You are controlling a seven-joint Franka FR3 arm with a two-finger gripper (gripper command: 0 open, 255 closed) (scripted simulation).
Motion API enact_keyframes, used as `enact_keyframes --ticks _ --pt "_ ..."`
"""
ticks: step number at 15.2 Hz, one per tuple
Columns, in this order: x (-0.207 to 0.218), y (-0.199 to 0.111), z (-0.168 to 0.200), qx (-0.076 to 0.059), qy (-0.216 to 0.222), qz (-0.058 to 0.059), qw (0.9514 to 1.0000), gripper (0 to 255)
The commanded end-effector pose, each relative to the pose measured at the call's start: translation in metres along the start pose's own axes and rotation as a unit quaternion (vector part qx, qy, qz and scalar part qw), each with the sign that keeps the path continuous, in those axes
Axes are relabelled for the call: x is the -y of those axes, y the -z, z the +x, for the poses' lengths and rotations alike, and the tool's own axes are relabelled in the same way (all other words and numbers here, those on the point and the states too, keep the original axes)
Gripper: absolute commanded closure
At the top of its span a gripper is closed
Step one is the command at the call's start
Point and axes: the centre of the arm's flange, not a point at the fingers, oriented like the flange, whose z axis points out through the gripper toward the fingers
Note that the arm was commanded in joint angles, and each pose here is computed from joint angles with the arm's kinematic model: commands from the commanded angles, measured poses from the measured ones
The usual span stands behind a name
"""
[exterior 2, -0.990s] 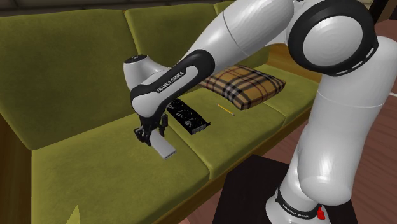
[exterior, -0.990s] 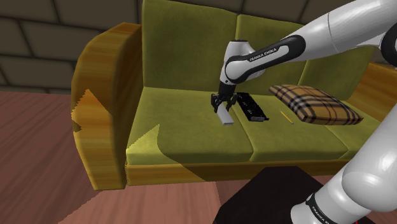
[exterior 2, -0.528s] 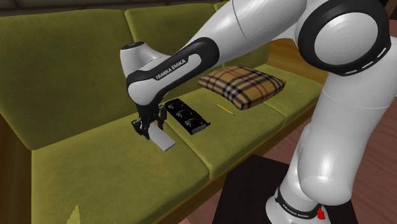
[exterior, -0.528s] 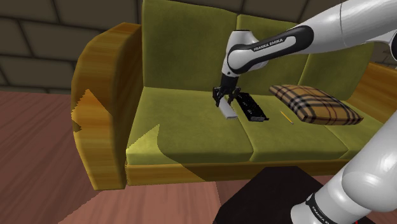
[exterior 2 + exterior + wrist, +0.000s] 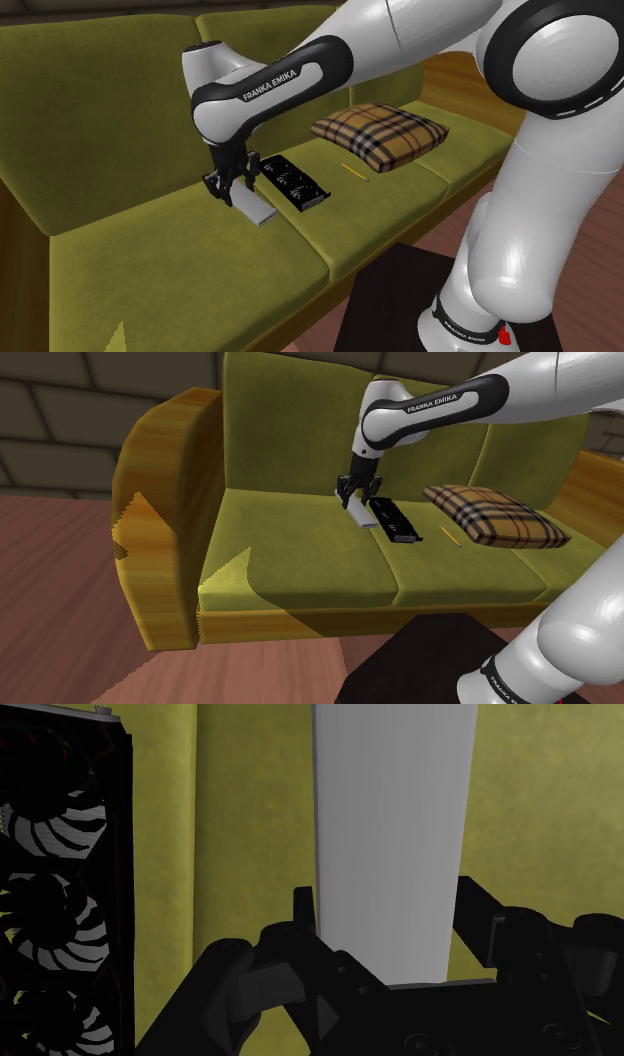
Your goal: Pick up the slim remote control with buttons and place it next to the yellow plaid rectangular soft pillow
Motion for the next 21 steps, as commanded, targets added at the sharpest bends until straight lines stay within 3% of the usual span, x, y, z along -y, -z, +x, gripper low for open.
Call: enact_keyframes --ticks 1,19,21 --pt "-0.001 0.011 0.0 0.0 0.0 0.0 1.0 255" --pt "-0.003 0.106 0.0 0.0 0.0 0.0 1.0 255" --pt "-0.017 0.106 -0.002 0.0 0.0 0.0 1.0 255"
